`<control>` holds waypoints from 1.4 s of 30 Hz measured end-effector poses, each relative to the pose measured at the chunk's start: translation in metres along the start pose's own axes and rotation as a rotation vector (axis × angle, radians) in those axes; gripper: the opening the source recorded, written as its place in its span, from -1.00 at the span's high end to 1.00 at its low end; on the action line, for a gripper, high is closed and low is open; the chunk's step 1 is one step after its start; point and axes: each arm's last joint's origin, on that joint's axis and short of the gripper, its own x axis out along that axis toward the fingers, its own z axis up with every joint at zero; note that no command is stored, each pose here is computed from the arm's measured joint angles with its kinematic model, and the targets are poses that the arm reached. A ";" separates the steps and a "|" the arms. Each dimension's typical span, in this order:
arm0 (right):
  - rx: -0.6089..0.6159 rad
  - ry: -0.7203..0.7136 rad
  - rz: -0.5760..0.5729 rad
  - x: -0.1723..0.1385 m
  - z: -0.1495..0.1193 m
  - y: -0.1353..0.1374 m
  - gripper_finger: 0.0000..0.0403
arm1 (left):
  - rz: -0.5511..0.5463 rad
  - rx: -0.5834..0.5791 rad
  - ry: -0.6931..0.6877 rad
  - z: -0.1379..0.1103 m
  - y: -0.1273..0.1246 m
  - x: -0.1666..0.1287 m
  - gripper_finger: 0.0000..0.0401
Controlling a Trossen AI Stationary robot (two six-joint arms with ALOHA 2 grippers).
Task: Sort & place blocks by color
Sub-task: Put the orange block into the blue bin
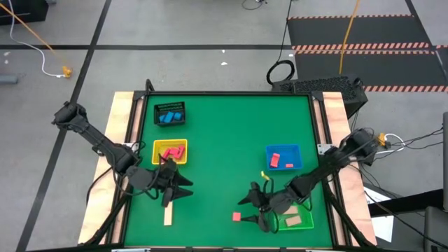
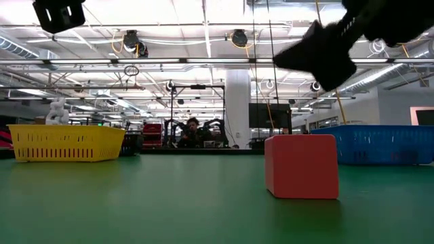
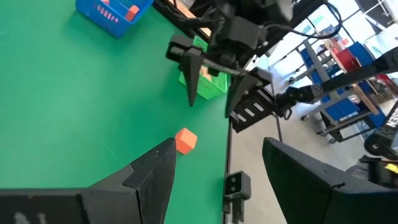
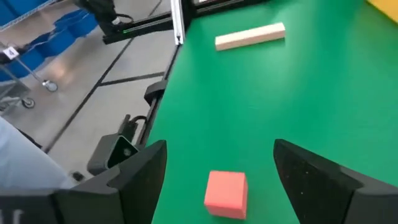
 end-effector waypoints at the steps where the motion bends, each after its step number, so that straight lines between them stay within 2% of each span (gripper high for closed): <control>1: -0.005 0.002 -0.002 0.004 -0.003 -0.001 -0.40 | -0.002 0.000 0.002 -0.001 0.000 0.000 -0.19; 6: -0.009 0.020 -0.018 0.018 -0.015 -0.005 -0.40 | -0.011 0.003 0.011 -0.003 -0.002 -0.001 -0.19; 10: -0.088 0.014 -0.010 0.029 -0.011 0.001 -0.40 | -0.011 0.004 0.011 -0.003 -0.002 -0.002 -0.19; 17: -0.201 0.198 -0.069 0.033 -0.018 -0.001 -0.40 | -0.010 0.005 0.011 -0.003 -0.002 -0.001 -0.19; 36: -0.166 0.189 -0.085 0.035 -0.014 -0.006 -0.40 | -0.009 0.012 0.008 -0.003 -0.002 -0.001 -0.19; 42: -0.098 0.214 -0.050 0.038 -0.019 -0.006 -0.40 | -0.009 0.031 0.008 -0.003 -0.002 -0.001 -0.19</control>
